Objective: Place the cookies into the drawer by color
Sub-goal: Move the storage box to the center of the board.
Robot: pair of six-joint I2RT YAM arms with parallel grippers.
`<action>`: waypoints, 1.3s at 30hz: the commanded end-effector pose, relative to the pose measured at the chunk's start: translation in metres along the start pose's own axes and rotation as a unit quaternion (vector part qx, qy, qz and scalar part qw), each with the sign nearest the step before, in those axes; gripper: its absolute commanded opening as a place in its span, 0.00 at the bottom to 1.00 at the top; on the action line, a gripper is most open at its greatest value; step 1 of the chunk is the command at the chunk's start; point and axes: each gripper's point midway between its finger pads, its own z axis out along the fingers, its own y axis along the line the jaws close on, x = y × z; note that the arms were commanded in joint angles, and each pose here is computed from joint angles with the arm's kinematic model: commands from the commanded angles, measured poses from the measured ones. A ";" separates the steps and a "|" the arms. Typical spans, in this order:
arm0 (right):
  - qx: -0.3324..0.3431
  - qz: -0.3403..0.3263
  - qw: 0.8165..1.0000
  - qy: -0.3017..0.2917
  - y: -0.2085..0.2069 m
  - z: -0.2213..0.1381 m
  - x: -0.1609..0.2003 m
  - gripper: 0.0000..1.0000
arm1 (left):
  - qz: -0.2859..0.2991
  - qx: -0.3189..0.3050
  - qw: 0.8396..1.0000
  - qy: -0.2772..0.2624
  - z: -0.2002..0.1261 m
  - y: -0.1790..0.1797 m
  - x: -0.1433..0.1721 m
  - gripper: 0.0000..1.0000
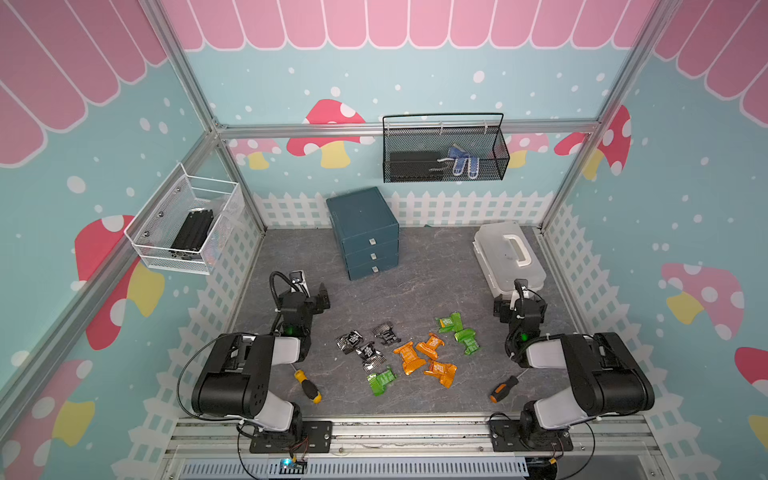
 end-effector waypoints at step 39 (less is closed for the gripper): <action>-0.047 -0.003 0.996 -0.075 0.005 -0.029 -0.061 0.99 | 0.045 -0.028 0.998 -0.038 -0.030 -0.016 -0.050 0.99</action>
